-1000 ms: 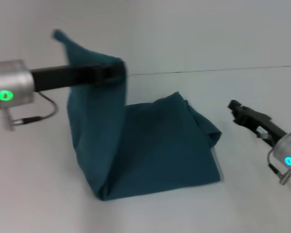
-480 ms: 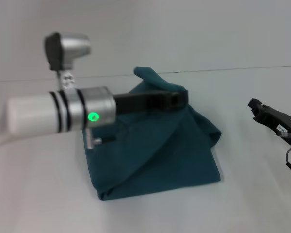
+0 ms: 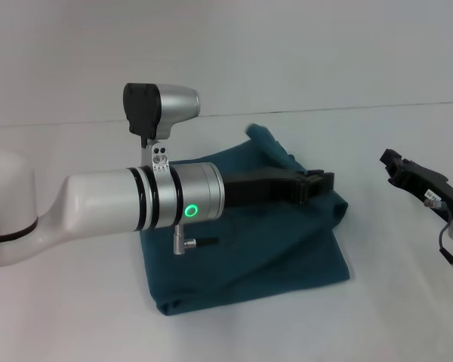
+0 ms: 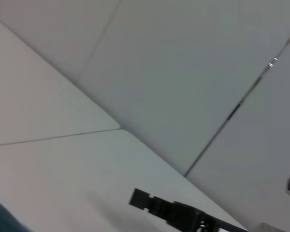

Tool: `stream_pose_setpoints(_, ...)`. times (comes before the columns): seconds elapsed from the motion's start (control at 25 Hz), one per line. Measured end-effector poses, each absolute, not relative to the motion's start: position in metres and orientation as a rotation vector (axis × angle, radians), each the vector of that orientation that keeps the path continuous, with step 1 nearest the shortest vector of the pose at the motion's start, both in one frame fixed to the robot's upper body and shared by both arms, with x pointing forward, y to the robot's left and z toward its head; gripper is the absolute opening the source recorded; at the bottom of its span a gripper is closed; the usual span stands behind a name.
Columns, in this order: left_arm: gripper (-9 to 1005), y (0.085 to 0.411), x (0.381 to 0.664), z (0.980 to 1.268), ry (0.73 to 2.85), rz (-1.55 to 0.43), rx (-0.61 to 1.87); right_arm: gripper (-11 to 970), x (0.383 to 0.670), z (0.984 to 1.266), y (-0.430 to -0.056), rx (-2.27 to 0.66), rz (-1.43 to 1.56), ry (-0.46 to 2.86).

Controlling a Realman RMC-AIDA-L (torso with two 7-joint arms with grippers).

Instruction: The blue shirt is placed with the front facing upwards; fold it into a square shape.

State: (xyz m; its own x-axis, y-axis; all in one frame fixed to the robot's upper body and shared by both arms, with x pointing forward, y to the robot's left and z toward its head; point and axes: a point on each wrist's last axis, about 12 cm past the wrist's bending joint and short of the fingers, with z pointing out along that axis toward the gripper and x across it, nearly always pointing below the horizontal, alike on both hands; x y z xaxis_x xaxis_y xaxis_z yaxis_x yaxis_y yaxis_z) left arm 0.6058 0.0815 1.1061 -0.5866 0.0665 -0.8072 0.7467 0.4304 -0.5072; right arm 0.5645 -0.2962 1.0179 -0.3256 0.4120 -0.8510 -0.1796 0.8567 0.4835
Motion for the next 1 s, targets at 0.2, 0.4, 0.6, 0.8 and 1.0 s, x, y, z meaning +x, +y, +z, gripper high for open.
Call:
stream_pose_setpoints(0.2, 148, 0.078, 0.601, 1.11, 1.931, -1.21, 0.732, 13, 0.565, 1.018, -0.296, 0.181, 0.61, 1.81)
stream_pose_setpoints(0.4, 264, 0.085, 0.596, 1.11, 1.905, -1.233, 0.74, 15, 0.564, 1.021, -0.301, 0.18, 0.619, 1.792)
stream_pose_setpoints(0.6, 458, 0.116, 0.585, 1.104, 1.8, -1.099, 0.735, 17, 0.555, 1.036, -0.316, 0.065, 0.657, 1.719)
stream_pose_setpoints(0.8, 633, 0.139, 0.582, 1.095, 1.796, -0.999, 0.661, 19, 0.554, 1.049, -0.318, -0.208, 0.716, 1.774)
stream_pose_setpoints(1.0, 721, 0.156, 0.576, 1.093, 1.785, -0.963, 0.608, 21, 0.571, 1.079, -0.327, -0.384, 0.752, 1.866)
